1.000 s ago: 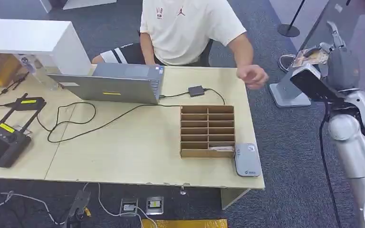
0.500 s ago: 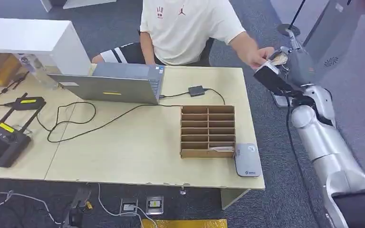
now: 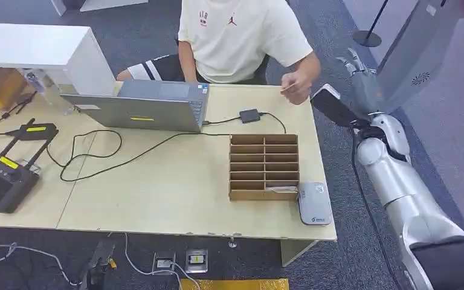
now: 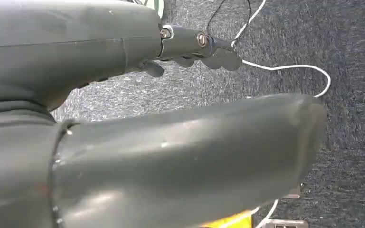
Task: Pass the card to the sensor for recognition and then transmit it.
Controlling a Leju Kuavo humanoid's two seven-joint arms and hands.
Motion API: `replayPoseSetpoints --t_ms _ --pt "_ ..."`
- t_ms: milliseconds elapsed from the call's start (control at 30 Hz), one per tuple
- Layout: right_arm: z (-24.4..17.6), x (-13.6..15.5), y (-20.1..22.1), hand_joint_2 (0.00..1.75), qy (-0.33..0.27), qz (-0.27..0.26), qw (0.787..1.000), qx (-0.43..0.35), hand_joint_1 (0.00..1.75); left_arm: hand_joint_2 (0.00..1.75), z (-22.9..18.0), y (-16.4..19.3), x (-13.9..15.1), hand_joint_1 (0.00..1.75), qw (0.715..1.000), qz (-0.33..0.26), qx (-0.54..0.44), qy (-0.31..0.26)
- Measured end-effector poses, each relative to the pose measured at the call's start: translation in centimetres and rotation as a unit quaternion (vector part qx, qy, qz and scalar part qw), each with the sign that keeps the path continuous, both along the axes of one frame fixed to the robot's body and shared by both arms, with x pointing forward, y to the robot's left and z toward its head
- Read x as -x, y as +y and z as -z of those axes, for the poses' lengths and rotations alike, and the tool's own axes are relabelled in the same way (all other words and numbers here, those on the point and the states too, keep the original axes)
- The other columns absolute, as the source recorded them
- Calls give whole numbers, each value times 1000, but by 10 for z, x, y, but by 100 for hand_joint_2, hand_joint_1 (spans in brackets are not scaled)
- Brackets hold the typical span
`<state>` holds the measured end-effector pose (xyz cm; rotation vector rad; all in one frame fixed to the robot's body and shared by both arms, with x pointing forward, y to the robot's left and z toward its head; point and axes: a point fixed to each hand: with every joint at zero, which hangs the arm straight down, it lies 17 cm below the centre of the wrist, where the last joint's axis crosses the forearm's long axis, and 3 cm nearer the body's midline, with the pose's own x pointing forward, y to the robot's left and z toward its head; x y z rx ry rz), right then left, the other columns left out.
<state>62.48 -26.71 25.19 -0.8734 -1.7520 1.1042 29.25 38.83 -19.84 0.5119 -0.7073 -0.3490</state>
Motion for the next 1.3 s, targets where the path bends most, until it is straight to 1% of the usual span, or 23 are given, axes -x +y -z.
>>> replayPoseSetpoints --t_ms 167,267,333,433,533,667,767,867,1000,1067,1167,1300 --pt "-25 -4 5 175 21 -16 996 -88 0 0 0 0 0 0 1000 2 0 0" --pt "-51 -3 13 175 41 -44 985 -164 0 0 1 1 1 0 1000 -2 2 1" --pt "-67 0 20 175 62 -72 972 -216 0 0 1 1 2 0 1000 -7 6 0" --pt "-92 16 36 175 110 -131 937 -304 0 0 2 2 7 0 1000 -7 10 -4" --pt "-108 39 45 175 127 -168 919 -333 0 0 3 6 11 0 1000 -9 12 -8" --pt "-91 72 56 175 146 -177 923 -309 0 0 2 10 13 0 1000 -9 10 -12" --pt "-70 95 62 175 157 -175 934 -267 0 0 3 13 15 0 1000 -10 9 -11" --pt "-37 114 63 175 165 -162 949 -215 0 0 3 13 16 0 1000 -8 7 -10" --pt "-1 127 55 175 161 -121 968 -150 0 0 4 13 17 0 1000 -6 5 -9" --pt "20 137 55 175 165 -107 973 -120 0 0 4 13 18 0 1000 -3 3 -7" --pt "45 151 56 175 174 -99 976 -90 0 0 5 13 21 0 1000 -4 1 -7" --pt "67 165 59 175 166 -105 978 -70 0 0 8 10 27 0 1000 -3 2 -7"
